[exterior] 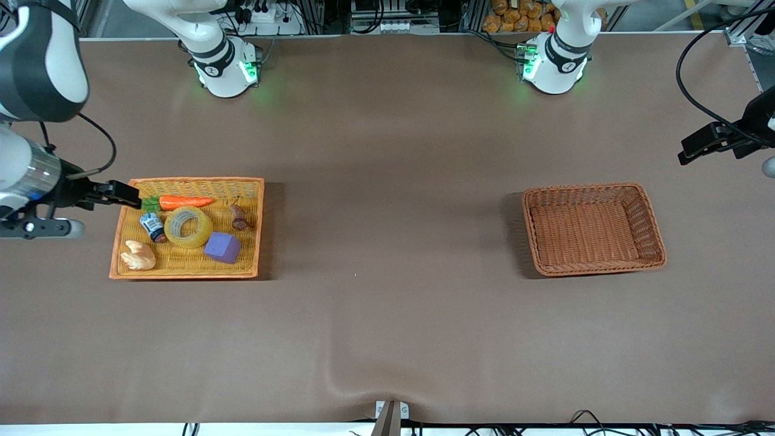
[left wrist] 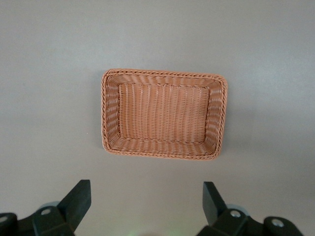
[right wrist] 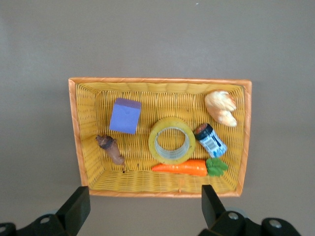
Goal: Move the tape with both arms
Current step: 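Move the right gripper down toward the tape roll in the orange tray, then lower the right gripper and close it on the yellow tape roll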
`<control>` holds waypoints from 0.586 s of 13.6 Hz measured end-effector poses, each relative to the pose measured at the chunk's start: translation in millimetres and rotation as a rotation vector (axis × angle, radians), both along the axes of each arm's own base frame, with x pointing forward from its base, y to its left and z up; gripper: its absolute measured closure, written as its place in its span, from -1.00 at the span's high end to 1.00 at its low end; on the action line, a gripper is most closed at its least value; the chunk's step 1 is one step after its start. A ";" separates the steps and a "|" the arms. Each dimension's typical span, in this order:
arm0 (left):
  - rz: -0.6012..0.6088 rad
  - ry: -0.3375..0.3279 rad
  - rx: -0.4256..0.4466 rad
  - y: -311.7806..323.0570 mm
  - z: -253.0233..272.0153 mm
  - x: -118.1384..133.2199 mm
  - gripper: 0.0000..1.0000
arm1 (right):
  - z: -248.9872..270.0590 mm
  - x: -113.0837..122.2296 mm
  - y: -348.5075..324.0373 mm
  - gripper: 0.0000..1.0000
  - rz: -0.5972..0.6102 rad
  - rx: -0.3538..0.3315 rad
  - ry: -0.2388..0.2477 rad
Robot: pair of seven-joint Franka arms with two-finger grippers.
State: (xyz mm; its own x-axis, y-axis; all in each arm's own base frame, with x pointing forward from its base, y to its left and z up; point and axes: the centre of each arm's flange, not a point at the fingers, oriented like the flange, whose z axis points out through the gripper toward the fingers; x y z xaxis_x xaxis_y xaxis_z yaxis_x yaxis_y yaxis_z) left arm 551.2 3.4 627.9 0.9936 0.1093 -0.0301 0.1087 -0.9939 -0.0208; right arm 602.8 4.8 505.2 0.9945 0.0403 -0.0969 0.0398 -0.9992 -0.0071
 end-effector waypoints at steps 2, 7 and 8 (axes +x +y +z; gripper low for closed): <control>0.001 0.000 0.000 0.4 -0.1 0.1 1.00 | -37.5 -0.7 -1.6 1.00 0.011 0.001 -0.018; 0.001 0.003 0.000 0.7 -1.6 0.9 1.00 | -117.2 -20.1 -2.4 1.00 0.018 0.001 -0.015; 0.001 0.003 0.000 0.7 -1.9 1.1 1.00 | -127.8 -25.0 -2.6 1.00 0.022 0.001 -0.006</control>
State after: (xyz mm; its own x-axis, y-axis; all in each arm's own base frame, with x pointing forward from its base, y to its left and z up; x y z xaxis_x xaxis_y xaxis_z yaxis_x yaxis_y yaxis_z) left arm 552.3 4.1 626.0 0.9933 0.1104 -0.0334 0.1097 -0.9937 -0.0208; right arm 577.8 2.2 377.3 0.9939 0.0622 -0.0912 0.0617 -0.9981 -0.0078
